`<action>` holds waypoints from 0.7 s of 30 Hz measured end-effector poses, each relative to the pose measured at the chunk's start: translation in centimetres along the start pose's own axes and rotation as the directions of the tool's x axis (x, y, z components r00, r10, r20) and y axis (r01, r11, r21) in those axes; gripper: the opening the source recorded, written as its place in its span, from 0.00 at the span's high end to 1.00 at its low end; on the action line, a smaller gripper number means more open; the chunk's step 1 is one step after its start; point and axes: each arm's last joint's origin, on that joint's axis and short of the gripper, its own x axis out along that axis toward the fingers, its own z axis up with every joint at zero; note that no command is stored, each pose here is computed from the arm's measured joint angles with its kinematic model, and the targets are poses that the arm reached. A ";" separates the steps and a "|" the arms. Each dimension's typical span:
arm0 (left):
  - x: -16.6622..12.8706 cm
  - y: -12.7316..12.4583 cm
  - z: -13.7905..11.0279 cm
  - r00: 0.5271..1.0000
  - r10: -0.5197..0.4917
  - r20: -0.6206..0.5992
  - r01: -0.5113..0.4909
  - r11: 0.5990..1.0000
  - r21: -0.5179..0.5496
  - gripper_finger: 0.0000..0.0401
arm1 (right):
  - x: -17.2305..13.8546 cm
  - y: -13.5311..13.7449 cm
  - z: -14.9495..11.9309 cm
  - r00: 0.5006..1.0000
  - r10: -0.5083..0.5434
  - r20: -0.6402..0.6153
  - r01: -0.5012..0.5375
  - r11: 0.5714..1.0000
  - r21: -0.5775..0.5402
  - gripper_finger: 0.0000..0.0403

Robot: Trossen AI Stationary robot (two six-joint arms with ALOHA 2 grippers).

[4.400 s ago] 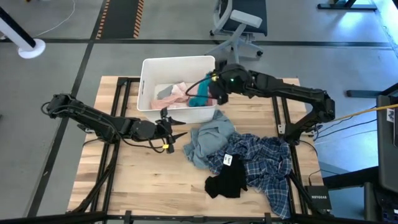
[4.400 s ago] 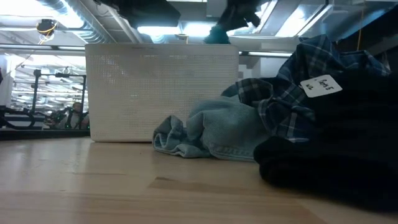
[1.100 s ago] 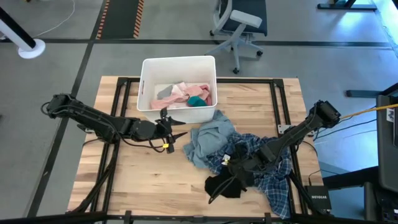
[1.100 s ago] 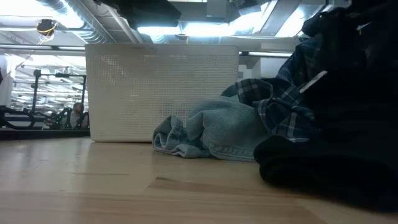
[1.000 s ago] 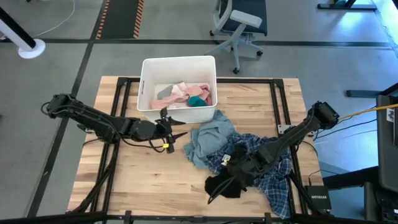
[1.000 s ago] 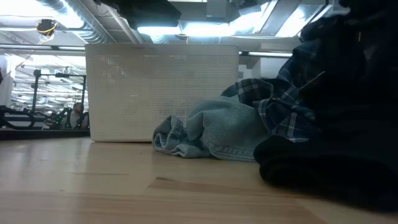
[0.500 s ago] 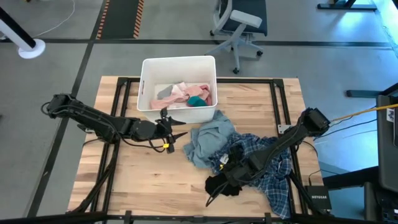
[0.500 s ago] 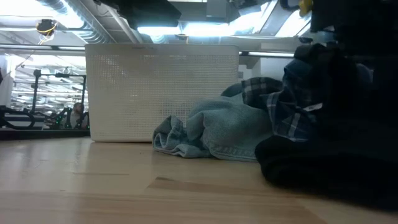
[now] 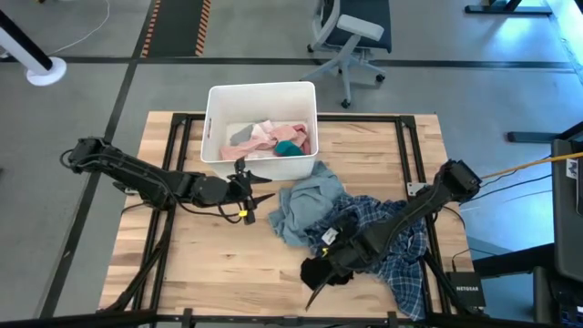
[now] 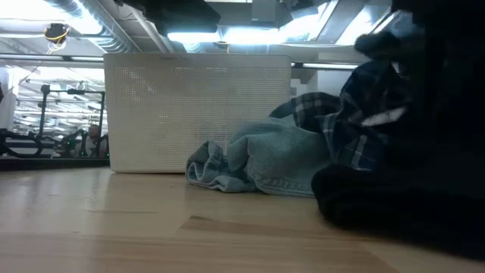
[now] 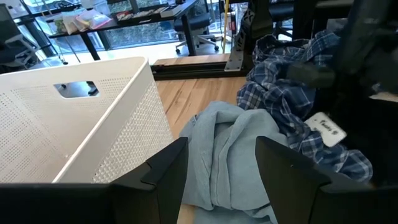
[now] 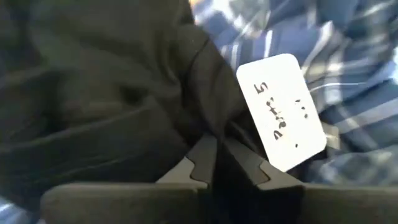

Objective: Sort clothes
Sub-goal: Put the black pants into the white bin

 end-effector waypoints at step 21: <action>0.0 0.0 0.0 1.000 0.000 0.000 0.000 1.000 0.000 0.55 | -13.3 -4.0 3.9 0.958 -0.243 0.155 0.267 0.951 -0.157 0.97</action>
